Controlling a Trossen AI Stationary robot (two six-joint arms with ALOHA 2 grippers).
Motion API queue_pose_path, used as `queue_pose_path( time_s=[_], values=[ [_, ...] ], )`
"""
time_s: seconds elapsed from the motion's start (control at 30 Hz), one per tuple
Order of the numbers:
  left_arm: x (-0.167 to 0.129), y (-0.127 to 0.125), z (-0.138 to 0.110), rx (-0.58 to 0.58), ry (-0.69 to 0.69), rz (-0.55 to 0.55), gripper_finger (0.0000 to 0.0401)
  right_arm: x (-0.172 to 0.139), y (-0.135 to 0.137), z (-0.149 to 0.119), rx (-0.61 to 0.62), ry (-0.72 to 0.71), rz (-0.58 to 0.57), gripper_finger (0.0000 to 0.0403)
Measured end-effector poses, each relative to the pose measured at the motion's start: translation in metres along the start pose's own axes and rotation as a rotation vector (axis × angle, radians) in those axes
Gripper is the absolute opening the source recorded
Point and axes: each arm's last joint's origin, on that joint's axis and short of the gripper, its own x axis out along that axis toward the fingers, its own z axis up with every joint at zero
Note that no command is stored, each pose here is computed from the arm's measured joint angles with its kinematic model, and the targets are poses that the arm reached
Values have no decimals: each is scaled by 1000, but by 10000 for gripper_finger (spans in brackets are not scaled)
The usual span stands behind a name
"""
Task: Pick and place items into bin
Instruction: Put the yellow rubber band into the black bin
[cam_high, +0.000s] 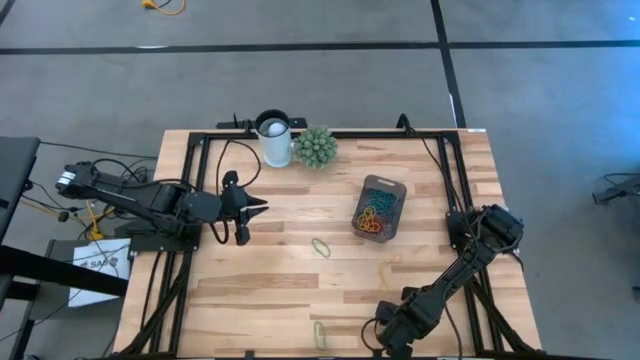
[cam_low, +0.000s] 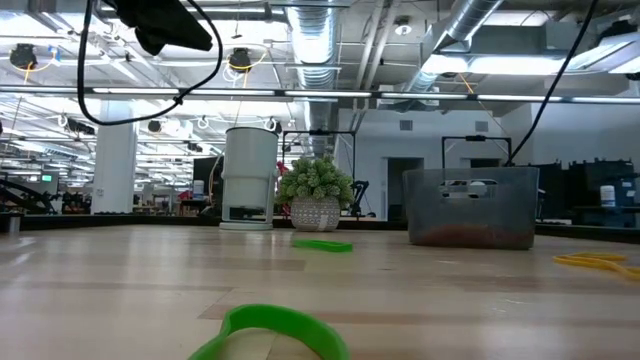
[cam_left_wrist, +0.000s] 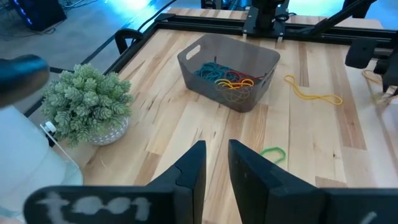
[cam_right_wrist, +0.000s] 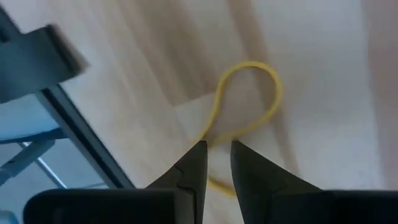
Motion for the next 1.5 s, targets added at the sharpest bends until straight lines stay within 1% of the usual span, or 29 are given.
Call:
queue_pose_path(
  time_s=[0.1, 0.27, 0.43, 0.53, 0.63, 0.7, 0.77, 0.83, 0.9, 1.07, 1.17, 1.23, 1.33, 1.5],
  values=[
    [0, 0, -1, 2, 9, 2, 59, 4, 3, -1, -8, 2, 21, 66],
    [0, 0, -1, 1, 9, 2, 59, 8, 1, 0, 11, 17, -19, 66],
    [0, 0, -1, 2, 10, 3, 59, 11, 1, 2, -5, 2, -18, 63],
    [0, 0, -1, 2, 11, 3, 59, 13, 1, 2, -36, 5, -19, 45],
    [0, 0, -1, 2, 12, 3, 59, 13, 1, 4, -83, 2, -11, 11],
    [0, 0, -2, 5, 17, 1, 59, 12, 2, 5, -124, -4, 2, 7],
    [0, 0, -2, 5, 17, 0, 59, 7, 3, 7, -134, -5, -9, 7],
    [0, 0, -2, 5, 17, 0, 59, -1, 4, 10, -150, 3, -40, 2],
    [0, 0, -2, 6, 17, 0, 59, -12, 1, 13, -167, 10, -119, 2],
    [0, 0, -2, 6, 18, -1, 59, -54, -1, 19, -307, -81, -230, 1],
    [0, 0, -2, 5, 17, -2, 59, -82, -11, 18, -314, -139, -324, 1],
    [0, 0, -2, 8, 20, -2, 59, -104, -19, 16, -308, -209, -367, 1],
    [0, 0, -2, 8, 20, -3, 59, -136, -37, 9, -304, -317, -477, 1],
    [0, 0, -2, 8, 21, -3, 59, -186, -66, 6, -310, -550, -563, 0]
  ],
)
